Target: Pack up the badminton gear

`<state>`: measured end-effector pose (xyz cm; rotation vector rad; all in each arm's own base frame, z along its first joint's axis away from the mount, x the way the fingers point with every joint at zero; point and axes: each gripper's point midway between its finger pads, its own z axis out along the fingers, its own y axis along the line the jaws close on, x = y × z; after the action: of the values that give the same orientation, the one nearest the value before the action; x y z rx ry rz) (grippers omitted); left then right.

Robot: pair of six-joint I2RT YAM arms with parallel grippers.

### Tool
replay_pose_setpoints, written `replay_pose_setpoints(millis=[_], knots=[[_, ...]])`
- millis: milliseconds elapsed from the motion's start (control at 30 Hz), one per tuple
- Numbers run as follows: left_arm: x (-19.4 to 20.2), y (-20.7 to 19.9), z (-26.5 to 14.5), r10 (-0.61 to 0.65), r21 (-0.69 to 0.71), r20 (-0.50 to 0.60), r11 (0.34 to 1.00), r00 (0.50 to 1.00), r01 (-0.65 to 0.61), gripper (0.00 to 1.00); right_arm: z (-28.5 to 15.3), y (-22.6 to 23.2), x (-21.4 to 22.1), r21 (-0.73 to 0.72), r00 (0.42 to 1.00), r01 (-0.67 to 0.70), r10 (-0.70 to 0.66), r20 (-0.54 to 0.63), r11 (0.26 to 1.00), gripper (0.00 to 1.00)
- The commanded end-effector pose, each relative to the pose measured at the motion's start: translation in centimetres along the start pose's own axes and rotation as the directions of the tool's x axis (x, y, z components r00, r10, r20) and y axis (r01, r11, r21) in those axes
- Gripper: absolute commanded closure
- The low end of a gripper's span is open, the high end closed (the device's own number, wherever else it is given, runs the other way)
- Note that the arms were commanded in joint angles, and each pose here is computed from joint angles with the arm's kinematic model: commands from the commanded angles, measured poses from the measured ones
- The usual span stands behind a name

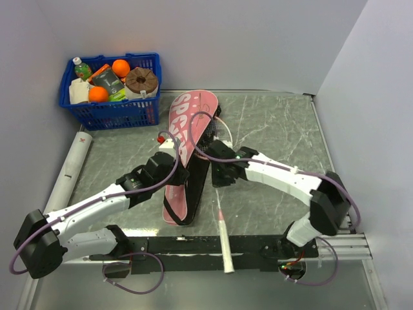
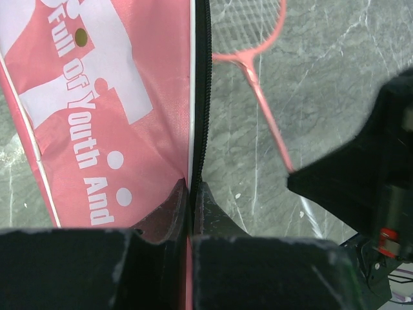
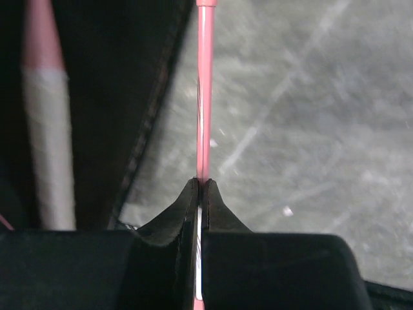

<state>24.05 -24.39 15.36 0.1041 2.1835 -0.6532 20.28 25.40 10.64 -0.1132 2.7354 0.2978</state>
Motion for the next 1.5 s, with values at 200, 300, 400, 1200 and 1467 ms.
replay_pose_setpoints(millis=[200, 300, 400, 1200, 1467], knots=[[0.1, -1.5, -0.3, -0.034, 0.096, 0.028, 0.995, 0.999, 0.031, 0.99, 4.7, 4.7, -9.3, -0.05, 0.992, 0.075, -0.069, 0.108, 0.996, 1.0], [0.6, -1.6, -0.3, -0.048, 0.11, 0.016, 0.993, 0.999, 0.046, 0.99, 6.6, 4.1, -12.3, -0.077, 0.988, 0.032, -0.02, 0.152, 0.997, 1.0], [1.1, -1.6, -0.1, -0.058, 0.117, 0.0, 0.991, 0.998, 0.058, 0.99, 8.4, 3.8, -14.9, -0.108, 0.984, -0.009, 0.028, 0.174, 0.994, 1.0], [2.1, -1.4, 1.9, -0.047, 0.087, -0.038, 0.995, 0.998, 0.051, 0.99, 8.4, 3.0, -17.9, -0.238, 0.952, -0.094, 0.157, 0.262, 0.967, 0.43], [2.6, -1.2, 2.2, -0.036, 0.081, -0.047, 0.996, 0.998, 0.039, 0.99, 4.4, -0.1, -11.9, -0.264, 0.957, -0.091, 0.158, 0.244, 0.96, 0.4]])
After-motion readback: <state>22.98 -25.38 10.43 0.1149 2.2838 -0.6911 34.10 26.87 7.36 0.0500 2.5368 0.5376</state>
